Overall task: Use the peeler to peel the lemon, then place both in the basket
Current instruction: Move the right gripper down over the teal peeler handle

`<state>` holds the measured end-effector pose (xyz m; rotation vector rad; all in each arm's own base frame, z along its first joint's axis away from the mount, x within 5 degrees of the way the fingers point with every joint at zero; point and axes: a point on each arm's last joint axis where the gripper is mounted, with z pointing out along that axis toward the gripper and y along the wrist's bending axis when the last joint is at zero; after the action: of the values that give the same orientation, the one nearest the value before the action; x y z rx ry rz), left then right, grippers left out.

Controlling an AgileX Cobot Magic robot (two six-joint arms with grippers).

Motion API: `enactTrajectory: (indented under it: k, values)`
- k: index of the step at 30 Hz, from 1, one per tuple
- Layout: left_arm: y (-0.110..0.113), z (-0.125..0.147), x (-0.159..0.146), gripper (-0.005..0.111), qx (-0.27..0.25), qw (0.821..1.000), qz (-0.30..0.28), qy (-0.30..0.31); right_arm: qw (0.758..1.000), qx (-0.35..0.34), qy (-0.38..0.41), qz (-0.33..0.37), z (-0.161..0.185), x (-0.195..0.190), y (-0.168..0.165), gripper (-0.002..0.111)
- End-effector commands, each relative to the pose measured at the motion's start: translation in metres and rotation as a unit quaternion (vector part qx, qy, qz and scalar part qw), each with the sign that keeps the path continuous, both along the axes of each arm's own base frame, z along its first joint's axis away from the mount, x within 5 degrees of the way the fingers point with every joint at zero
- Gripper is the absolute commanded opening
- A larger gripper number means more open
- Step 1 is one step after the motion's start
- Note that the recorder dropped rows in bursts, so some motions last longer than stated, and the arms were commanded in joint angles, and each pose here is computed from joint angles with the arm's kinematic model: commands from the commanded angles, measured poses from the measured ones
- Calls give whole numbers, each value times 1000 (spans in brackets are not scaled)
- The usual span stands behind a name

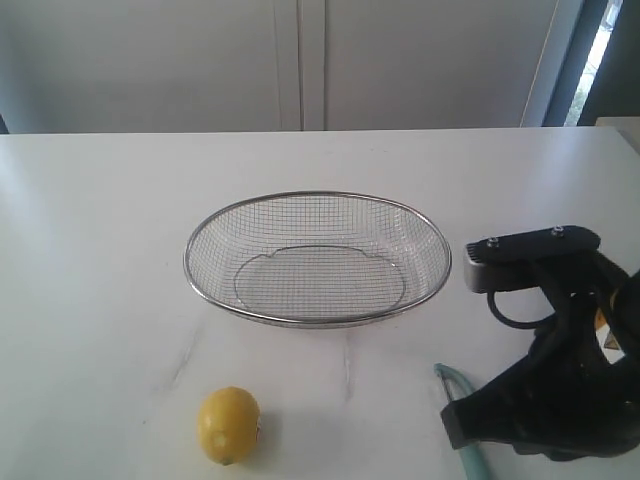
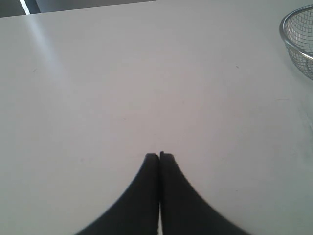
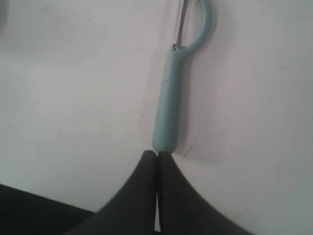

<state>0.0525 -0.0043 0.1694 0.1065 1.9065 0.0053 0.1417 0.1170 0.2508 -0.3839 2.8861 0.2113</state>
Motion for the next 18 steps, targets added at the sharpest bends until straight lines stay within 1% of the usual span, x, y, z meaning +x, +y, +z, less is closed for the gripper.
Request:
enactTrajectory:
  k: [1, 8, 11, 18]
  values:
    - [-1, -1, 0, 0, -3, 1000, -3, -1, 999, 36, 10, -13, -6, -4, 4, 0]
    - [-1, -1, 0, 0, -3, 1000, -3, -1, 998, 58, -18, -17, -10, 0, 7, 0]
    - [-1, -1, 0, 0, -3, 1000, -3, -1, 997, 70, -14, -35, -10, 1, 9, 0]
    - [-1, -1, 0, 0, -3, 1000, -3, -1, 997, 72, -12, -39, -10, 1, 9, 0]
